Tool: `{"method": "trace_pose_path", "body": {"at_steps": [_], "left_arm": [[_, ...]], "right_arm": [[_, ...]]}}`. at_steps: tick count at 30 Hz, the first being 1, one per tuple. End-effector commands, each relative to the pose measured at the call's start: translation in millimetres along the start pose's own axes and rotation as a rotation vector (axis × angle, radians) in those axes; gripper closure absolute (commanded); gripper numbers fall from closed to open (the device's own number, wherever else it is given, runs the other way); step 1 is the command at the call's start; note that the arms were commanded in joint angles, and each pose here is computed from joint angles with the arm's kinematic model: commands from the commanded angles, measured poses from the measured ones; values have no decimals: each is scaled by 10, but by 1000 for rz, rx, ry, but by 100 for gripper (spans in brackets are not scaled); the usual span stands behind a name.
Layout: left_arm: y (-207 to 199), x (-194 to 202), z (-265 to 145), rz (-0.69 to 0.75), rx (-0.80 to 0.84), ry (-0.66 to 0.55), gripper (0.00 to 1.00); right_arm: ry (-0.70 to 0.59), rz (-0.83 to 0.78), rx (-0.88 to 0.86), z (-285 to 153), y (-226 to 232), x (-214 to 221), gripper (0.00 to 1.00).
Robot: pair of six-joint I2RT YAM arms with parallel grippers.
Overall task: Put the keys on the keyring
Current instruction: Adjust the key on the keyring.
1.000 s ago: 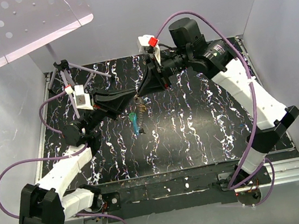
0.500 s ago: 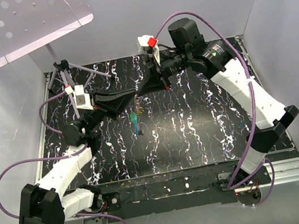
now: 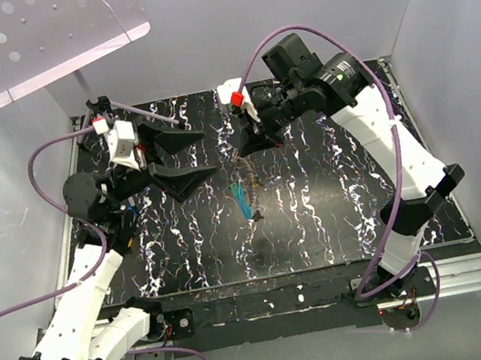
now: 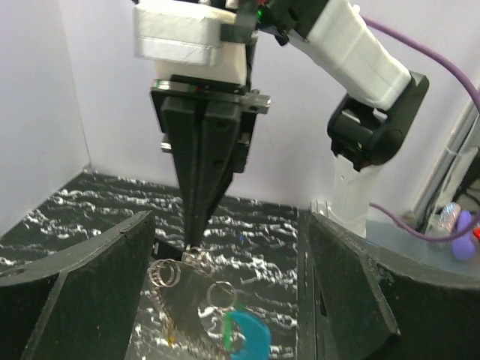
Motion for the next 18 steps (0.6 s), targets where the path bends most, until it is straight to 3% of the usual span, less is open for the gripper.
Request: {"method": "trace_pose_path", "body": {"at_steps": [1,4,10,18], "left_arm": [[24,426,-141,-134,15,289,18],[116,523,-113,-169,16,317,19],[390,752,3,-259,13,340,43],[422,918,185,-254,69,333,59]], "right_arm": [[219,3,-77,-151,231,395,99],[247,-16,-107,-143,283,523,99],[235,-9,-164,-105,372,600,99],[224,-9,-175,-80,361,587,99]]}}
Point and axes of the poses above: each gripper's point midway between its finger pads, its own z axis out along the fingers, its own y axis along the line the jaws close on, x = y × z, the point moved 5 cm from there along -z, back along the fingers, and after that the axes turned 4 degrees about z, right-handed, at the moved point
